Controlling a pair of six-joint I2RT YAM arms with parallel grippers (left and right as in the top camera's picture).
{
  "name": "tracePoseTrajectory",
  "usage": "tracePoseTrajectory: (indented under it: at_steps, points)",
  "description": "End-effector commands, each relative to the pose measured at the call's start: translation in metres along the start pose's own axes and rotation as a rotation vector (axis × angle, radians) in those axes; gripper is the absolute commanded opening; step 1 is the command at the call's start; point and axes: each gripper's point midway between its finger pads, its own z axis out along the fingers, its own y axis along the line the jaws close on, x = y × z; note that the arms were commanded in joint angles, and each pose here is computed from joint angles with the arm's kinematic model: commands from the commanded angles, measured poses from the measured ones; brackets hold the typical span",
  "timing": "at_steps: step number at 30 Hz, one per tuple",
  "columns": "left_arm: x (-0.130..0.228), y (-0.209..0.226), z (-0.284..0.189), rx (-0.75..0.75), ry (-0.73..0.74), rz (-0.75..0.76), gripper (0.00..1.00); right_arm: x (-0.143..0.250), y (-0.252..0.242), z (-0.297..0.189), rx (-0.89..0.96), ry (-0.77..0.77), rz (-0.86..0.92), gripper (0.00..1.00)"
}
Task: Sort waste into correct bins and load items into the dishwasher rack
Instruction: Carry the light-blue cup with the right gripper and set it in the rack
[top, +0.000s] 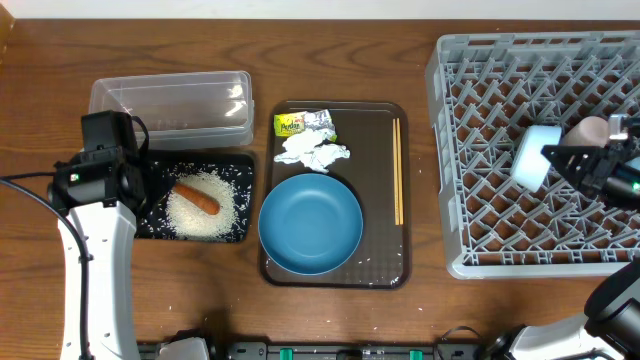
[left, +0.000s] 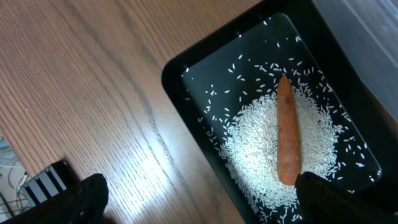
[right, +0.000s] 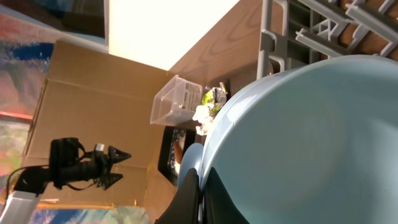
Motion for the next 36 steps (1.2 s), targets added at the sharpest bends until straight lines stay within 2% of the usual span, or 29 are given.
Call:
tracePoseTrajectory:
  at_steps: [1,16,21,26,30,32,34,36]
  points:
    - [-0.004,0.002,-0.002,-0.012,-0.012,-0.01,0.98,0.003,-0.002,0.005,-0.034,-0.018,0.028,0.01]
    - [-0.004,0.002,-0.002,-0.012,-0.012,-0.01,0.98,0.0,-0.034,-0.01,0.074,-0.052,0.157,0.02]
    - [-0.004,0.002,-0.002,-0.012,-0.012,-0.01,0.98,0.006,-0.051,-0.022,0.255,-0.035,0.231,0.03]
    - [-0.004,0.002,-0.002,-0.012,-0.012,-0.01,0.98,0.0,-0.045,-0.045,0.462,-0.114,0.26,0.06]
    - [-0.004,0.002,-0.002,-0.012,-0.012,-0.01,0.98,-0.002,-0.036,-0.079,0.733,-0.221,0.244,0.21]
    - [-0.004,0.002,-0.002,-0.012,-0.012,-0.01,0.98,-0.001,-0.023,-0.09,0.805,-0.279,0.227,0.48]
    - [-0.004,0.002,-0.002,-0.012,-0.012,-0.01,0.98,0.0,-0.008,-0.095,0.831,-0.323,0.193,0.69]
    - [-0.004,0.002,-0.002,-0.012,-0.012,-0.01,0.98,0.001,0.009,-0.097,0.838,-0.353,0.138,0.82]
